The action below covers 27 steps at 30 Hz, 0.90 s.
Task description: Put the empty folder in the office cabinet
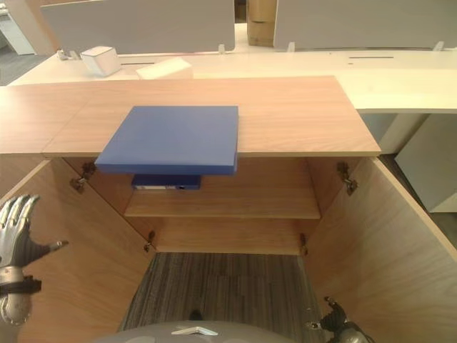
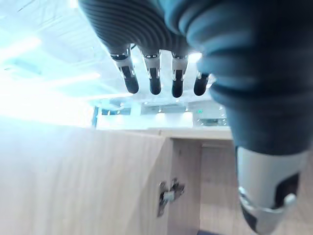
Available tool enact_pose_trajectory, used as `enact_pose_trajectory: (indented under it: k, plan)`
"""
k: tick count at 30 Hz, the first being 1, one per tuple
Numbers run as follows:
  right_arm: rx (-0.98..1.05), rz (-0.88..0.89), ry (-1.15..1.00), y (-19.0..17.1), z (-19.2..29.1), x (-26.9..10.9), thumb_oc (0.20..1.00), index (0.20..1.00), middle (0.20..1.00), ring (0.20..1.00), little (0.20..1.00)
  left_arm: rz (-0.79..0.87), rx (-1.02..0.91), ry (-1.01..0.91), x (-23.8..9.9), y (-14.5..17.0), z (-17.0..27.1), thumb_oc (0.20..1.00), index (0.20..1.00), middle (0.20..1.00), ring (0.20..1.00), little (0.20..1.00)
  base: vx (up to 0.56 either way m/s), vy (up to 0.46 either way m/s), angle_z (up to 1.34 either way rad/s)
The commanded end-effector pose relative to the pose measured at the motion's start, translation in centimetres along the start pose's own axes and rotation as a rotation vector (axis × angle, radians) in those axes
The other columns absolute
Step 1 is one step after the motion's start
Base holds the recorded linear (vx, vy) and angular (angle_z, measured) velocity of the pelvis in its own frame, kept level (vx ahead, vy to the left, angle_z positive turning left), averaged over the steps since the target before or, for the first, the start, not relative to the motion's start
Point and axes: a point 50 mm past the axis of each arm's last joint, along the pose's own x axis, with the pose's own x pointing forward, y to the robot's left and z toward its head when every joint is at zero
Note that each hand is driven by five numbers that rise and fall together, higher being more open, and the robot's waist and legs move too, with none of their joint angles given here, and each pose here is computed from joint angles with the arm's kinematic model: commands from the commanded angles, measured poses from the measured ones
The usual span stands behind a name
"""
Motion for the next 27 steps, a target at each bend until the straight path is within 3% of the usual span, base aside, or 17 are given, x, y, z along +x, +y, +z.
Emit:
enact_pose_trajectory:
  k: [1, 7, 12, 27]
  plan:
    - [-0.01, -0.044, -0.101, -1.4, 2.8, 0.5, 1.0, 1.0, 1.0, 1.0, 1.0, 0.117, 0.134, -0.054, 2.2, 2.6, -0.3, 1.0, 1.0, 1.0, 1.0, 1.0, 0.03, 0.013, -0.07]
    - [-0.01, -0.05, -0.115, -1.5, 3.1, 0.6, 1.0, 1.0, 1.0, 1.0, 1.0, 0.137, 0.155, -0.094, 2.8, 2.9, 0.5, 1.0, 1.0, 1.0, 1.0, 1.0, 0.01, 0.004, -0.04]
    - [0.012, -0.057, -0.136, -1.0, 3.4, 0.6, 1.0, 1.0, 1.0, 1.0, 1.0, 0.171, 0.167, -0.264, 4.3, 3.0, 4.1, 1.0, 1.0, 1.0, 1.0, 1.0, 0.05, 0.013, -0.17]
    - [0.004, -0.049, -0.145, -0.3, 3.5, 0.6, 1.0, 1.0, 1.0, 1.0, 1.0, 0.264, 0.205, -0.379, 6.9, 4.1, 7.3, 1.0, 1.0, 1.0, 1.0, 1.0, 0.03, 0.01, -0.15]
